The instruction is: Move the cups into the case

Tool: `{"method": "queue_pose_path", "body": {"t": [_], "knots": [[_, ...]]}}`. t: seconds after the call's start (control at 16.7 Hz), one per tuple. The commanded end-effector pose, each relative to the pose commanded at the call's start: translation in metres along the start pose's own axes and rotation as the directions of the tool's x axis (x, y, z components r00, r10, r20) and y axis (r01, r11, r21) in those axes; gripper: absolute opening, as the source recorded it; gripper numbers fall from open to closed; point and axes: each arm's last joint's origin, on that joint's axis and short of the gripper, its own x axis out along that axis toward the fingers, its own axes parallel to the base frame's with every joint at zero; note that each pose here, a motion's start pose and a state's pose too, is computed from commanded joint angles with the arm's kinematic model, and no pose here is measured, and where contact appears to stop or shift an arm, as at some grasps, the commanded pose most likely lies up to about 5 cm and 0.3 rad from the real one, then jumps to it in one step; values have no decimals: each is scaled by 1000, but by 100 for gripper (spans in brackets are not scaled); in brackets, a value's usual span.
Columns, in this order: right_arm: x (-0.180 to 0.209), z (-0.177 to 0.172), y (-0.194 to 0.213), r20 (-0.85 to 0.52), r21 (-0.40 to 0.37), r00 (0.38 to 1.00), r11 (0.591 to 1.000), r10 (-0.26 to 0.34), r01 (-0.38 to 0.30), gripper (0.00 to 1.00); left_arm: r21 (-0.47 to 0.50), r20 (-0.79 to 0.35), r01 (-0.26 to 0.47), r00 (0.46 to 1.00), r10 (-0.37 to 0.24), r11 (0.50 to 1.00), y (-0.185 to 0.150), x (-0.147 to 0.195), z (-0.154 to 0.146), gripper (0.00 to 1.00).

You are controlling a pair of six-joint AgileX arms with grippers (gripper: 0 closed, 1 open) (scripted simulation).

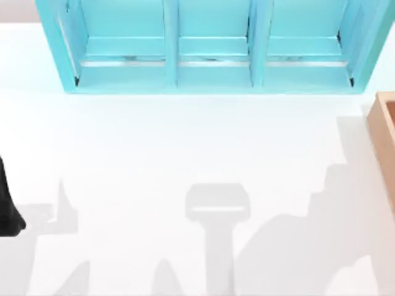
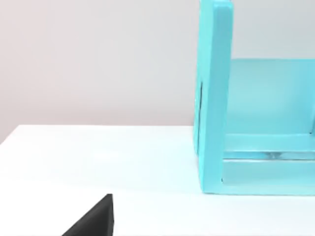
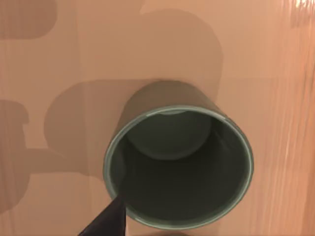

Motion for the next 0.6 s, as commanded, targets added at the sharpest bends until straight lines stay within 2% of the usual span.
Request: {"method": "queue_pose_path", "body": {"t": [0.36,0.6], "knots": [[-4,1,-1,0,2,1000,1000,2,-2,100,0,0,0,1000,0,1000,0,0,0,100],[-34,8,-5,-14,2,1000,1000,6,-6,100,0,0,0,1000,0,1000,0,0,0,100]]}}
